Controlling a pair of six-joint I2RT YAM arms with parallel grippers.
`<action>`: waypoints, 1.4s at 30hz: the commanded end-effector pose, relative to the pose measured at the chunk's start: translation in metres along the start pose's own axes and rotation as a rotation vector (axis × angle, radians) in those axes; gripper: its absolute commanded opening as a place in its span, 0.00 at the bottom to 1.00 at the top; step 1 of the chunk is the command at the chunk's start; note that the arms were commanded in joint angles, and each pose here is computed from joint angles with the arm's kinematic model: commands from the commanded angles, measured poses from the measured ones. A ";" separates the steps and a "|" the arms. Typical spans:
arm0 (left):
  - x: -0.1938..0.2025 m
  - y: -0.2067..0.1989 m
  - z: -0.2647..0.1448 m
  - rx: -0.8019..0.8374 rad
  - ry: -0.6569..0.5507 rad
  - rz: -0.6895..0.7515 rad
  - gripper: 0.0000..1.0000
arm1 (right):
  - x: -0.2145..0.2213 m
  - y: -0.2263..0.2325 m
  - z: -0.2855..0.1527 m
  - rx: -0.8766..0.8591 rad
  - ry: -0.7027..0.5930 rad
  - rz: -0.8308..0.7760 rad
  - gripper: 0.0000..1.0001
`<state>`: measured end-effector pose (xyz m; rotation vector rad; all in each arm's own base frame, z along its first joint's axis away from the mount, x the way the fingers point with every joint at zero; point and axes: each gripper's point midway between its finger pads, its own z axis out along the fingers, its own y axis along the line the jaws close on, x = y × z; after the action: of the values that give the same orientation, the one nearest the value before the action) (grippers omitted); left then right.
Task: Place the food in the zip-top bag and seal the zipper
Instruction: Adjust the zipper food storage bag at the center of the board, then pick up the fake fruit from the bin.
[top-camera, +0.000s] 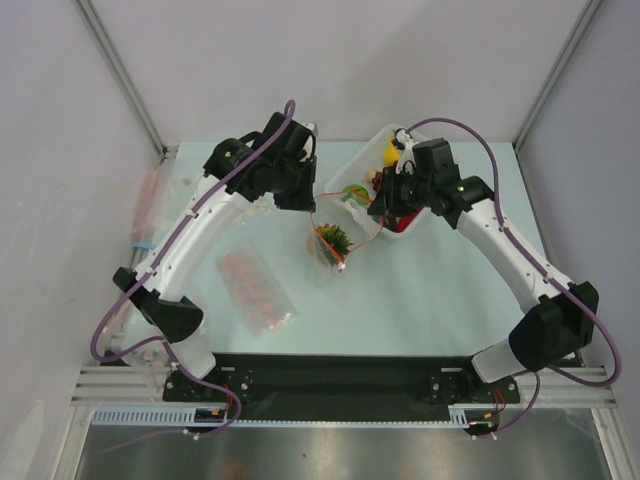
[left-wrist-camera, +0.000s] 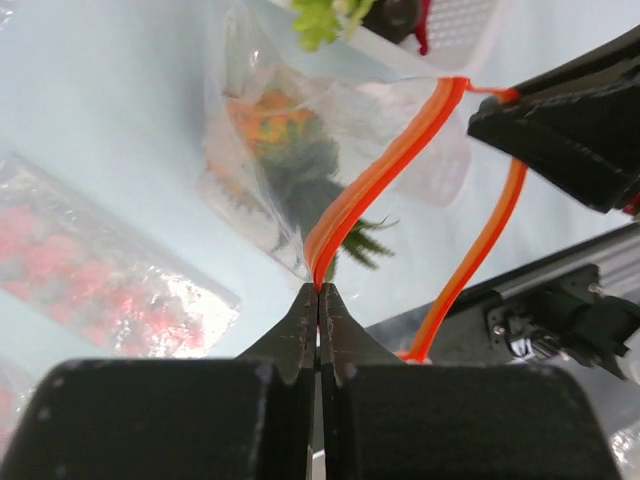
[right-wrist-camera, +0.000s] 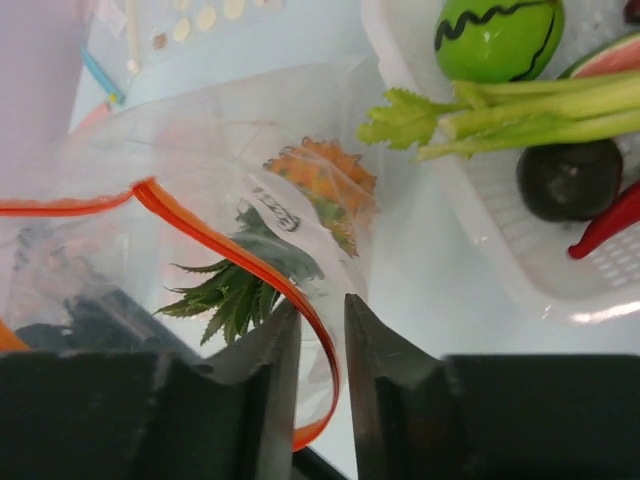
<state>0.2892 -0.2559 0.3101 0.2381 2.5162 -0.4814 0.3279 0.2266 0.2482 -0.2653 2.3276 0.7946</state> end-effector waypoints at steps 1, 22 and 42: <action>0.013 0.030 0.003 -0.127 0.045 0.018 0.00 | -0.034 0.000 0.009 0.017 -0.088 -0.057 0.30; -0.021 0.049 0.017 -0.093 -0.151 -0.077 0.01 | -0.087 -0.088 -0.008 0.050 -0.293 0.329 1.00; -0.025 0.065 0.005 0.017 -0.253 -0.138 0.00 | -0.087 -0.109 0.112 0.136 -0.064 0.006 1.00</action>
<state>0.3228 -0.1934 0.2892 -0.0114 2.3136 -0.4848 0.4901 0.1954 0.1891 -0.0155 2.3087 0.6575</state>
